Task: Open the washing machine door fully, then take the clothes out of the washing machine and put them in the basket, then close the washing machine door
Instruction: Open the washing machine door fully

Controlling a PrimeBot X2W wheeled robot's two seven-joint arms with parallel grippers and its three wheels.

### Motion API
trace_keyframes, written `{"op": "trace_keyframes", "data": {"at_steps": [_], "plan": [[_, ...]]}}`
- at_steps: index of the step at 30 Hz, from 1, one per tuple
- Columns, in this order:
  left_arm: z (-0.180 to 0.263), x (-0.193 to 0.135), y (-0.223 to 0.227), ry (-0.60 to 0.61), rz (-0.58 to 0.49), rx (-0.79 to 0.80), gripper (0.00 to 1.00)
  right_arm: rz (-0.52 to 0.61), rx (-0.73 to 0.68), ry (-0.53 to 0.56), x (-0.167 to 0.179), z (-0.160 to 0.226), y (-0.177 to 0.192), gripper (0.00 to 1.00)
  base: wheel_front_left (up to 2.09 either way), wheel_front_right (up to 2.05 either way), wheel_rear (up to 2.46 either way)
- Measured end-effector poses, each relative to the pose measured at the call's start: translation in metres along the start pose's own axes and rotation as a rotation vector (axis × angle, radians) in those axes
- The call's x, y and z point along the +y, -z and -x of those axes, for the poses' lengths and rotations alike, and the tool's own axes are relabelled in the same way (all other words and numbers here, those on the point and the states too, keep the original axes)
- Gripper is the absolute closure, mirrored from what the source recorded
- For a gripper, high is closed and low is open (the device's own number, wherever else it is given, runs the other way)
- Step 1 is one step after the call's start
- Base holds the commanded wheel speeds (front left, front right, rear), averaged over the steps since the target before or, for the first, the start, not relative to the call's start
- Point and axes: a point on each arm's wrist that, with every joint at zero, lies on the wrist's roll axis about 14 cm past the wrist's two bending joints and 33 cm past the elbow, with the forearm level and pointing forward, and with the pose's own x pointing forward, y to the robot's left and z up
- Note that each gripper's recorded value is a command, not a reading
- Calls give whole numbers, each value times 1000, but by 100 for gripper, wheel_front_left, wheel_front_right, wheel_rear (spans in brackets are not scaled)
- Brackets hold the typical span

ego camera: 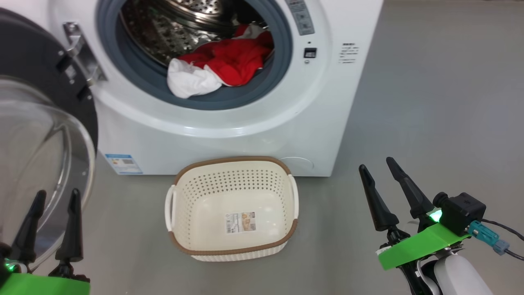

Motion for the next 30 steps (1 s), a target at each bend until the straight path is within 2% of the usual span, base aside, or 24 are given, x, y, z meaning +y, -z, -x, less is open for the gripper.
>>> {"op": "trace_keyframes", "data": {"at_steps": [11, 30], "plan": [[-8, -26, 6, 65, 13, 0, 0, 32, -26, 71, -22, 18, -15, 0, 0, 0, 0], [-5, -35, 17, 84, -37, 26, 0, 56, -56, 143, -42, 38, -30, 0, 0, 0, 0]]}}
